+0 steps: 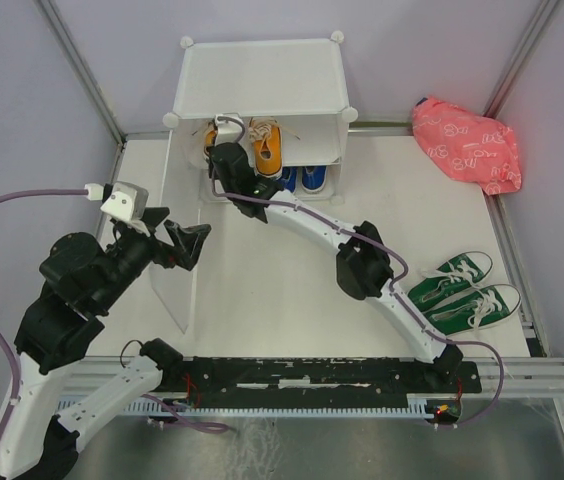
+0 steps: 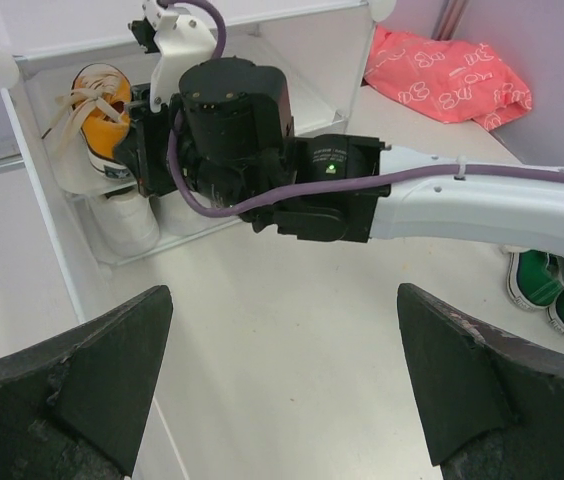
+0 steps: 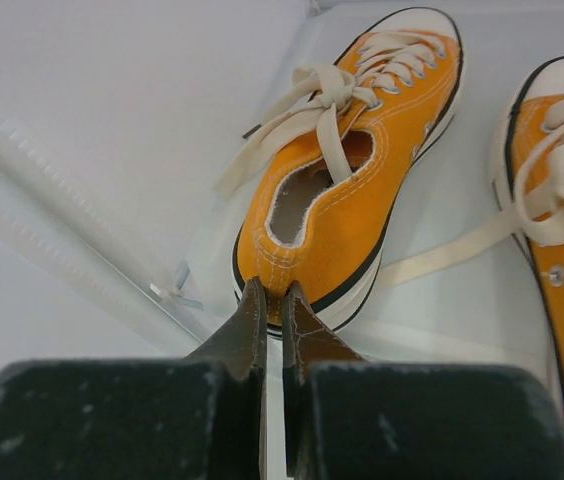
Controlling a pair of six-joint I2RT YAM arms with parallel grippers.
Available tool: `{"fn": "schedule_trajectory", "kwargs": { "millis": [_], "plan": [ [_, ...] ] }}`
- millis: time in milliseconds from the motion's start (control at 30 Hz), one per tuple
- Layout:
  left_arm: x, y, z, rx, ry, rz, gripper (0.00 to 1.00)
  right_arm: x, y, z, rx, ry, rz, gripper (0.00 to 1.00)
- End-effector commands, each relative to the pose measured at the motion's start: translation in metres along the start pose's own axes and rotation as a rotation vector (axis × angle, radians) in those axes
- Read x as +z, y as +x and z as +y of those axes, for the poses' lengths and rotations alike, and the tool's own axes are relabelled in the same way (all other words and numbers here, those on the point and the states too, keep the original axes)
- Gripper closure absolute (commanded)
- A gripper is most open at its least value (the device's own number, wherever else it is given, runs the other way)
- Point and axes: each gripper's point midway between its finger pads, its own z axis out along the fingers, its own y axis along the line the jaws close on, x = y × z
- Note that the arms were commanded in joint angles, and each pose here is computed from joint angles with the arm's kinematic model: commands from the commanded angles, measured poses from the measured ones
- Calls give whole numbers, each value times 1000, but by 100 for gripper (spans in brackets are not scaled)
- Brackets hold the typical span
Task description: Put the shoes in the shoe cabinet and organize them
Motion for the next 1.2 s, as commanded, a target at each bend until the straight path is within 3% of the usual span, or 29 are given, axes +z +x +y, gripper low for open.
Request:
{"fn": "schedule_trajectory", "kwargs": {
  "millis": [0, 400, 533, 700, 867, 1167],
  "plan": [
    [0, -6, 3, 49, -5, -28, 1, 9, -42, 23, 145, -69, -170, 98],
    [4, 0, 3, 53, -5, -11, 1, 25, -22, 19, 129, -74, -182, 96],
    [5, 2, 4, 56, -10, -8, 1, 20, -14, 14, 123, -71, -141, 73],
    [6, 3, 4, 58, -11, -5, 1, -18, -53, 31, 60, -130, -122, 43],
    [5, 2, 4, 55, -8, -9, 1, -65, -70, 20, 53, -111, -87, 35],
    [6, 5, 2, 50, 5, -13, 1, -108, -61, -62, -141, 187, 26, 24]
  ]
}}
